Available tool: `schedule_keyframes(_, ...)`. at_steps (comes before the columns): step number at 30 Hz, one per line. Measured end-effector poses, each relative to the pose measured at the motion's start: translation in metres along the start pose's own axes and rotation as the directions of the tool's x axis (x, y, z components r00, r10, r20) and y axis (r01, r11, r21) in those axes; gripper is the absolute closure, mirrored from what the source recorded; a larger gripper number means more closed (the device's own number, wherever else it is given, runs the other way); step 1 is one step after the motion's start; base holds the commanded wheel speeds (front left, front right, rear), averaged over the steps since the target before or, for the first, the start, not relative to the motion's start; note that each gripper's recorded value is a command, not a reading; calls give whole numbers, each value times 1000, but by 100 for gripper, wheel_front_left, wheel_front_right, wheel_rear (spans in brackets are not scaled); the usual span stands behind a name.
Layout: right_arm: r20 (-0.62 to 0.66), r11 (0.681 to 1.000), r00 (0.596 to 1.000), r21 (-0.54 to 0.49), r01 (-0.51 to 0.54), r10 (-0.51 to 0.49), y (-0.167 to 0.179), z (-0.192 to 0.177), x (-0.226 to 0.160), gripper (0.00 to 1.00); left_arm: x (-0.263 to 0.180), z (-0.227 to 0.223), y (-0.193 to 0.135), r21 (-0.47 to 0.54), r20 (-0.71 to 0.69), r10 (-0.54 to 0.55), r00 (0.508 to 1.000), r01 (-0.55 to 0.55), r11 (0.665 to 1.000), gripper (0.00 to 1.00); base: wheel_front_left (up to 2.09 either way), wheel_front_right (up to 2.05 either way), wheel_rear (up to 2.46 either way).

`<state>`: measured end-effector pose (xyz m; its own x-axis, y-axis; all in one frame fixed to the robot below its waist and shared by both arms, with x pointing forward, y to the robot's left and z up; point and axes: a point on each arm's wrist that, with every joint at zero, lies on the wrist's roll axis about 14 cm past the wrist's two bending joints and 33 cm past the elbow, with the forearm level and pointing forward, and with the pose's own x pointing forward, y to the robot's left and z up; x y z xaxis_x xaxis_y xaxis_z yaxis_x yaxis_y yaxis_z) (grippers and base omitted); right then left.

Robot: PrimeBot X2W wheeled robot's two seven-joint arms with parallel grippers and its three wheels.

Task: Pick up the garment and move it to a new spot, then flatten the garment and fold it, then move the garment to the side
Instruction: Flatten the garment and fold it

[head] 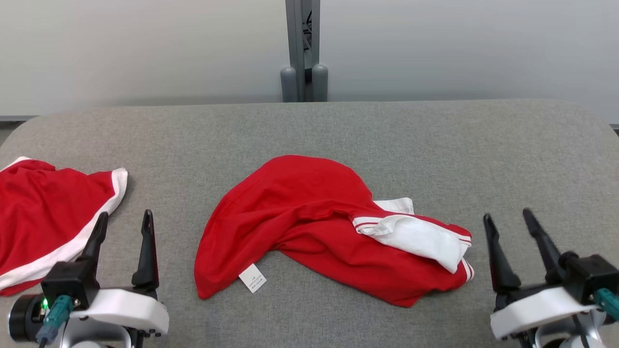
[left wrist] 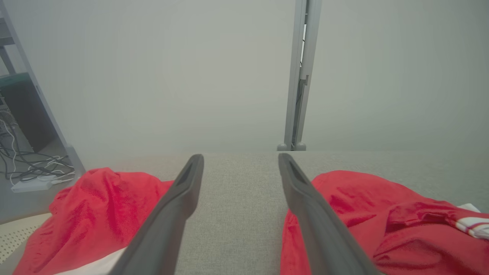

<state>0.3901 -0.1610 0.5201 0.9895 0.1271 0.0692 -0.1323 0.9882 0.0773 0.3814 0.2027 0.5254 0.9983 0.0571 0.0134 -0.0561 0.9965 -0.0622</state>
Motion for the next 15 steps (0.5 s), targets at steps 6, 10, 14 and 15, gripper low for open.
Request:
schedule_keyframes(6, -56, 999, 998, 48, 6, -4, 4, -11, -18, 0, -15, -1, -3, -8, -5, -2, 1000, 1, 1000, 0, 0, 0, 0)
schedule_keyframes(10, -54, 999, 998, 51, 19, -16, 1, -7, -27, 0, -25, -4, -5, -13, -19, -5, 1000, 5, 1000, 0, 0, 0, 0)
schedule_keyframes(14, -47, 998, 999, 52, 21, -19, 1, 0, -30, 0, -28, -3, -5, -5, -24, -11, 1000, 11, 1000, 0, 0, 0, 0)
schedule_keyframes(15, -47, 998, 999, 52, 20, -18, 1, 0, -30, 0, -29, -3, -5, -3, -26, -13, 1000, 13, 1000, 0, 0, 0, 0)
